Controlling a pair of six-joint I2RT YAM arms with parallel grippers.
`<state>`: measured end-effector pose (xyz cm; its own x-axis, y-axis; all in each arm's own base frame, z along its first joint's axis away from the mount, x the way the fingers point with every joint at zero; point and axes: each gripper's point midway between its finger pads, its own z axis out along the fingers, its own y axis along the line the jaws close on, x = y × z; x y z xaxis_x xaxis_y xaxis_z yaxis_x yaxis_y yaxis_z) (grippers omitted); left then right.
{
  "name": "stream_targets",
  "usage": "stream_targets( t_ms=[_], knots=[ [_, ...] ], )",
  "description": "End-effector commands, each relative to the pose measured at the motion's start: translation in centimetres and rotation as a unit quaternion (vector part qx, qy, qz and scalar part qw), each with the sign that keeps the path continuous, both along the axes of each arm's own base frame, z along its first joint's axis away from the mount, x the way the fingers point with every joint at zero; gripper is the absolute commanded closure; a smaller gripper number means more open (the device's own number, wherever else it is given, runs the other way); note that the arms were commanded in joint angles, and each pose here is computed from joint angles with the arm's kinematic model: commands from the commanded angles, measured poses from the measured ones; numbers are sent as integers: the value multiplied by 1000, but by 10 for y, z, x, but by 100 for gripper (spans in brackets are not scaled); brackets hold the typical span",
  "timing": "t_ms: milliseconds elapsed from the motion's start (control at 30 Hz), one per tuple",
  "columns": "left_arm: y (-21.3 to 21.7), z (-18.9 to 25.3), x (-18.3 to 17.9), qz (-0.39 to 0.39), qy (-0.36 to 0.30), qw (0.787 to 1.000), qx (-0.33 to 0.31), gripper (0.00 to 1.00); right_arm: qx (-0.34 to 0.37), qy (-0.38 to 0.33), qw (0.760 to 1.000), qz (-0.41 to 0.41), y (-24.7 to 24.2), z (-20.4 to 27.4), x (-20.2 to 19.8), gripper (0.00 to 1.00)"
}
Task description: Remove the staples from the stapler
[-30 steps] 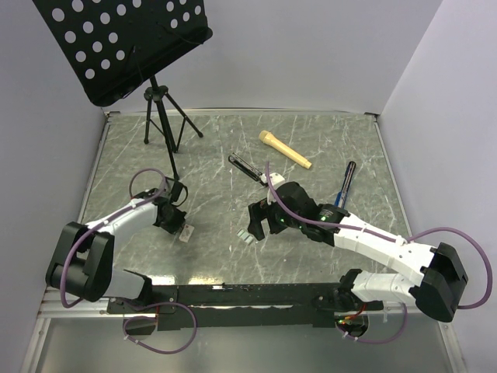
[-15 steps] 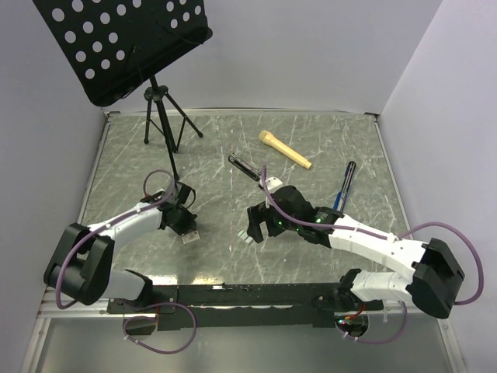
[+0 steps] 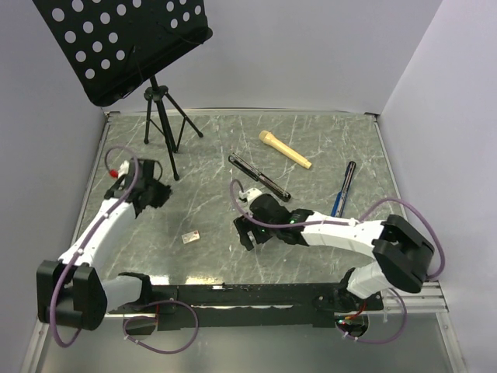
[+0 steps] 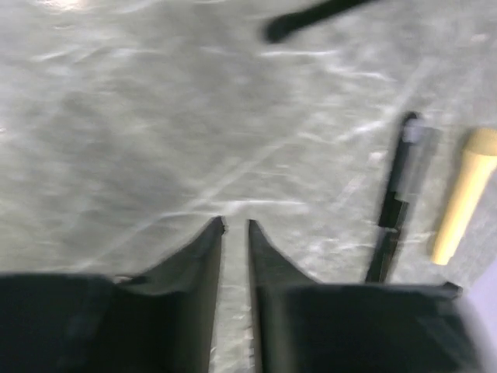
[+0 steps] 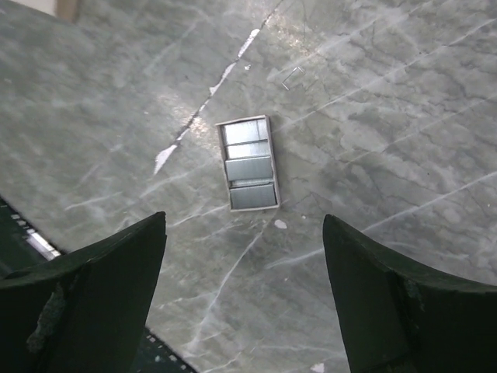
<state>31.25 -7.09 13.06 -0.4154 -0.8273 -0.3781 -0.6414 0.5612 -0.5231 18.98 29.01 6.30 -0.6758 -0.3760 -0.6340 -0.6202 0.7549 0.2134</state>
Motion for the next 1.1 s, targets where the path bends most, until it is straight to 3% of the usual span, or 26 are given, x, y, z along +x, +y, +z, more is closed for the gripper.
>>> stream_targets(
  t_ms=[0,100,167,400,667,1067],
  knots=[
    [9,-32,-28,-31,23,999,-32,59,-15,-52,998,13,17,10,19,14],
    [6,-48,-46,-47,34,996,-62,43,-28,-54,998,30,22,2,17,16],
    [7,-51,-49,-45,40,996,-60,41,-31,-52,997,40,26,-3,14,17],
    [15,-56,-56,-47,60,996,-37,42,-67,-32,996,42,31,-16,16,20],
    [22,-51,-61,-50,49,997,-13,43,-87,-2,996,30,26,-30,7,16],
    [23,-55,-69,-44,66,997,-13,44,-63,49,996,32,46,-31,-23,17]
  ],
)
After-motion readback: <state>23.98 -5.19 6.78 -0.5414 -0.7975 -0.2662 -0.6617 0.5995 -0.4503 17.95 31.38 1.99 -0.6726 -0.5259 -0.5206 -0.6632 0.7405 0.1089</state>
